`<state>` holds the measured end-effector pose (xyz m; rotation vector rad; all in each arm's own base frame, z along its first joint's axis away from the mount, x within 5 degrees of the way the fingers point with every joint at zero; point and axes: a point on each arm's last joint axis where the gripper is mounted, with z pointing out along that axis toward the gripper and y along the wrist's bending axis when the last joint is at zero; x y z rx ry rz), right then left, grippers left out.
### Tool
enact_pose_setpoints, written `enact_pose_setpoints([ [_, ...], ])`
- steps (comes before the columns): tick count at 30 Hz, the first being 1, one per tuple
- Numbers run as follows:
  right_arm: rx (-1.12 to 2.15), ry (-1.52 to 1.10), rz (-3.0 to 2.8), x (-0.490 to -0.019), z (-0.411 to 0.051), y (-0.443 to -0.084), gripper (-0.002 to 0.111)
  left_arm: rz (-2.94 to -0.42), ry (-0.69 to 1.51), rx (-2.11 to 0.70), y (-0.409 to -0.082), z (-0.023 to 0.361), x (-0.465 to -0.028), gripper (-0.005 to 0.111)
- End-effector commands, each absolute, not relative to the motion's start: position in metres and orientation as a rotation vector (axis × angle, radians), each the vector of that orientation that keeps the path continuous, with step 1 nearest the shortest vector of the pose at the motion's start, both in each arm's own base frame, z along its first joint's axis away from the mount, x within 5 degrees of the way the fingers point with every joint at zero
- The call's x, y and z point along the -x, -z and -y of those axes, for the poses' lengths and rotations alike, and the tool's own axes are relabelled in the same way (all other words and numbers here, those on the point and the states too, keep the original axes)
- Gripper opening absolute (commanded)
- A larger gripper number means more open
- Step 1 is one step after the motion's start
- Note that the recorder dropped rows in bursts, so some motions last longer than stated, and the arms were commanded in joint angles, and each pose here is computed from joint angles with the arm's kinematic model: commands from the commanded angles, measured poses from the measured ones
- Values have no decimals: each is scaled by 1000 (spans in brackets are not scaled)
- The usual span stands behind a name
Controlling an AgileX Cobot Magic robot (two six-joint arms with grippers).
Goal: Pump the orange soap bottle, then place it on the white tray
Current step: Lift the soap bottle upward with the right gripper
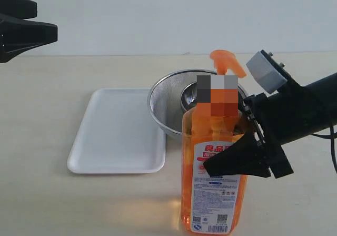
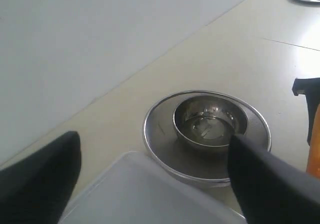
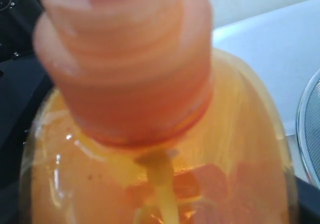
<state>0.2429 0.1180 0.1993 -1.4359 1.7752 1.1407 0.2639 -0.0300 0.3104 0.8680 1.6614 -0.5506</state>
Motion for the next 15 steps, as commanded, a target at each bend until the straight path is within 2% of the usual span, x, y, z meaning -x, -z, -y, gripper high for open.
enact_pose_setpoints([
  [1,1441,-1174,-1765,-241,-119,-201,0,-1661,543,-865,-311,29,-262,74],
  [15,1418,-1179,-1762,-242,-119,-203,0,-1661,543,-865,-311,29,-262,74],
])
